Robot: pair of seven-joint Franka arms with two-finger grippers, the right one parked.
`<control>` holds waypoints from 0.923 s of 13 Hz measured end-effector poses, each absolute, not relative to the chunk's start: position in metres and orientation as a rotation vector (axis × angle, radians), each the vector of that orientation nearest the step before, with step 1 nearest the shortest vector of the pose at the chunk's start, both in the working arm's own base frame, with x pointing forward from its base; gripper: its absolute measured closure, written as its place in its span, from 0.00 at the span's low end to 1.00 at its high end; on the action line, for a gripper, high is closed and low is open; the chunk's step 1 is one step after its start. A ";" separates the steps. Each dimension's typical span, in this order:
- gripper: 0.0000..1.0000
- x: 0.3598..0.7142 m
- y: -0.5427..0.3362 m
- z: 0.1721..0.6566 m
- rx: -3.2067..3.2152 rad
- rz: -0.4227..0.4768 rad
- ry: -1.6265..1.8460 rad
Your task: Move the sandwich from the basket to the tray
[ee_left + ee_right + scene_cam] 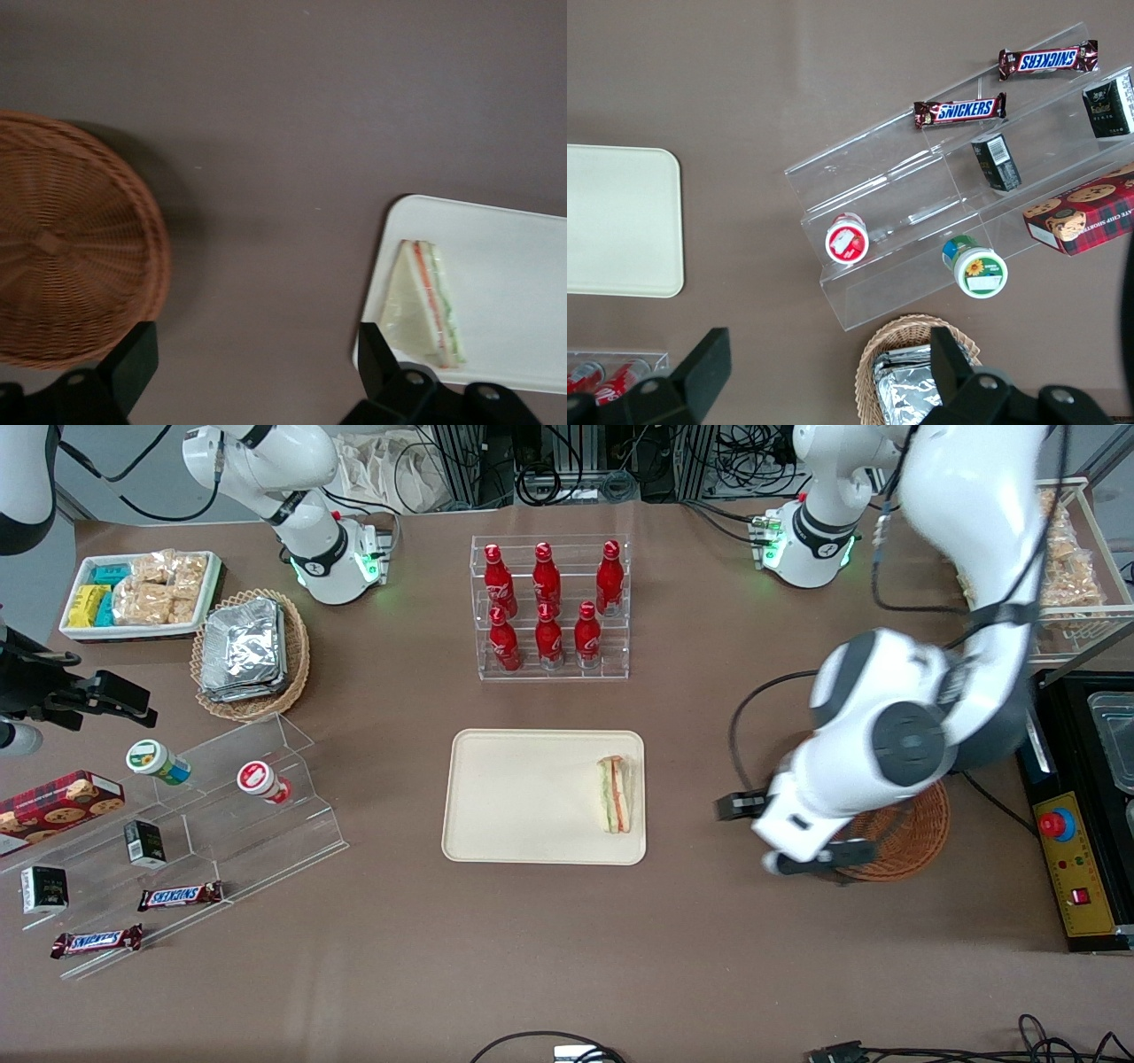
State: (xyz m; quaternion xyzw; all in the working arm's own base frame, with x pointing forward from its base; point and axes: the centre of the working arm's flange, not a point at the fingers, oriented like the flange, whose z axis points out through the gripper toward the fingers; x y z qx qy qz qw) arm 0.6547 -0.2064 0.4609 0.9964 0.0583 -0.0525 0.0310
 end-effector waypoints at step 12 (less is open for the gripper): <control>0.00 0.589 -0.032 0.588 3.145 -0.269 0.157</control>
